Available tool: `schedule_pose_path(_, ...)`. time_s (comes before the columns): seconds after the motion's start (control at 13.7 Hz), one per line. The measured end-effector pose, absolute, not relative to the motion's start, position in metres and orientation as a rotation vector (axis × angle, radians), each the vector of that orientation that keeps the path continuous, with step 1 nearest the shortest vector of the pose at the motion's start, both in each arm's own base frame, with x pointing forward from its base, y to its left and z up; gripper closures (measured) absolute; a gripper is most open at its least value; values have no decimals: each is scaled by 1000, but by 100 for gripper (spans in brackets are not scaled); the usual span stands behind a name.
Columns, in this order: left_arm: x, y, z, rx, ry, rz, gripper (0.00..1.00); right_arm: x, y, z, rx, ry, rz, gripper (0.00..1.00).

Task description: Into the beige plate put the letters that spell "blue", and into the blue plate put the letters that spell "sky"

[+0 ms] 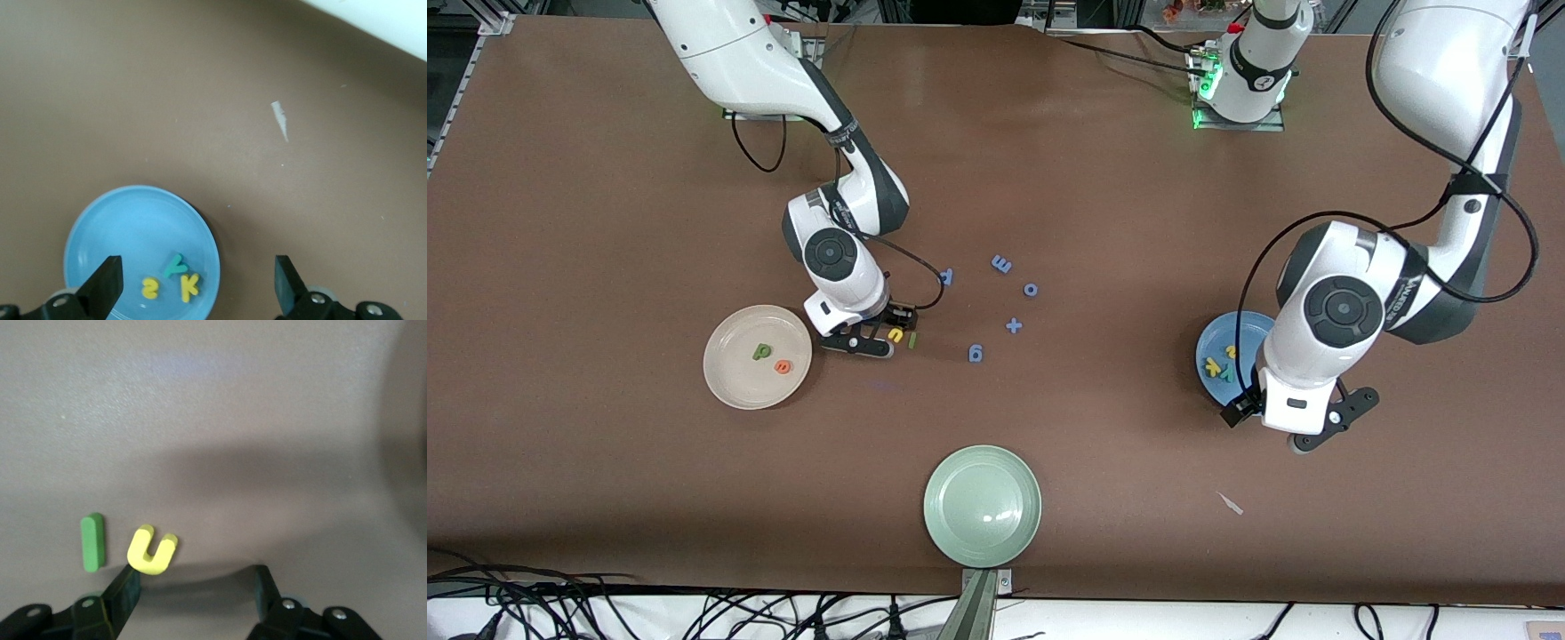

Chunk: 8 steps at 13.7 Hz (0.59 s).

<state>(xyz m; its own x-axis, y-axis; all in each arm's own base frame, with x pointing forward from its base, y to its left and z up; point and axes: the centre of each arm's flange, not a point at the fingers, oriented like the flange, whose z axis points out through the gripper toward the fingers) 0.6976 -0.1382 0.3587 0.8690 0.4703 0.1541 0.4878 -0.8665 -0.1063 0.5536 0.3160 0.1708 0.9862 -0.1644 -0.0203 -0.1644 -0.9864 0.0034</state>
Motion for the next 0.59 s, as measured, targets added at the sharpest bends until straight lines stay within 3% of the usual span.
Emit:
schedule_pose_path(0.37,698,-90,423,-2933,-474,-234,0,565,324,170,3139,-279,-3,22)
schedule_pose_path(0.59,670,-95,485,-2999,-439,-141,0,568,326,168,3141,-277,3,23)
